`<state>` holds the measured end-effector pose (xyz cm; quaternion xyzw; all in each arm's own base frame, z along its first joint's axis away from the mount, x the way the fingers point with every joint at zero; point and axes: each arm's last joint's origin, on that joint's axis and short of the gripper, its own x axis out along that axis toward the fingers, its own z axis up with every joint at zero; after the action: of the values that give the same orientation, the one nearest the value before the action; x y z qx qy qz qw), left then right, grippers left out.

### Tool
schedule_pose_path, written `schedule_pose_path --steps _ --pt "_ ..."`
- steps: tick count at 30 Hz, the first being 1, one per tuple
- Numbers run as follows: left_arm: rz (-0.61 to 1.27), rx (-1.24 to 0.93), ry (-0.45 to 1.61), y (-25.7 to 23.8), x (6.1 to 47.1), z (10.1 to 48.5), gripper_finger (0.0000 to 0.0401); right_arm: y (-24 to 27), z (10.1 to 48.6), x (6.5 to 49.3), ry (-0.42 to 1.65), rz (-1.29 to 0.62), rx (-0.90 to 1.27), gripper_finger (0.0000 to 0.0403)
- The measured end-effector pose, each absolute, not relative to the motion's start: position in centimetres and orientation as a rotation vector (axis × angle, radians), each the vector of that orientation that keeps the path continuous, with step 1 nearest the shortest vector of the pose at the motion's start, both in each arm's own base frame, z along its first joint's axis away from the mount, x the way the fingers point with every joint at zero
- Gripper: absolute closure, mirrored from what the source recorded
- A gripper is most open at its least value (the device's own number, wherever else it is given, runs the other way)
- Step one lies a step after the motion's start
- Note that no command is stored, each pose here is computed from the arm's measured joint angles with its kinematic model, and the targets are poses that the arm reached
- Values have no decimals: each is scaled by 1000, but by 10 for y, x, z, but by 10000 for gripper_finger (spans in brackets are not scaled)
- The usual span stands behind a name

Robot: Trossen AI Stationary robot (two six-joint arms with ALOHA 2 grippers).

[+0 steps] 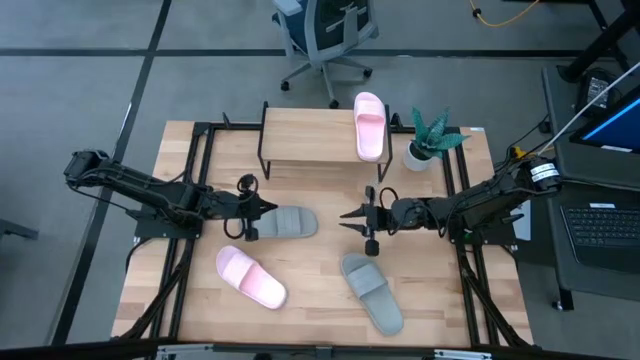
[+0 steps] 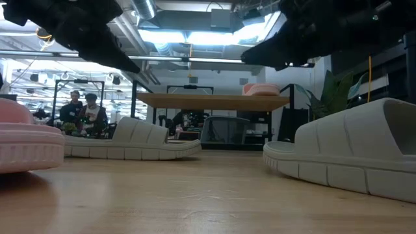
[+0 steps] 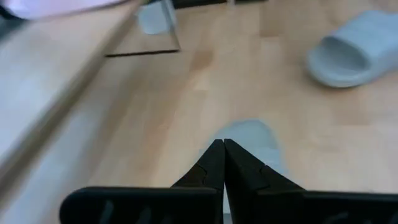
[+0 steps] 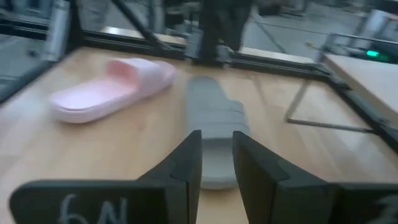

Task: Pick and place slides into the shelf
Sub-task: Put the pink slipper on the shelf

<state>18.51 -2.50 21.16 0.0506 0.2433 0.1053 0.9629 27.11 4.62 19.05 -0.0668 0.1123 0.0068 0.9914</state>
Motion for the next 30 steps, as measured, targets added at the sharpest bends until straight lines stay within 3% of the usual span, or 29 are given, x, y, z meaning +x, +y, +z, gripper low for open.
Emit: schedule_pose_path --steps 9,30 --pt "-275 103 274 -54 190 231 401 54 202 272 99 245 -129 312" --pt "-331 -28 259 -68 187 234 401 49 204 270 115 143 -157 312"
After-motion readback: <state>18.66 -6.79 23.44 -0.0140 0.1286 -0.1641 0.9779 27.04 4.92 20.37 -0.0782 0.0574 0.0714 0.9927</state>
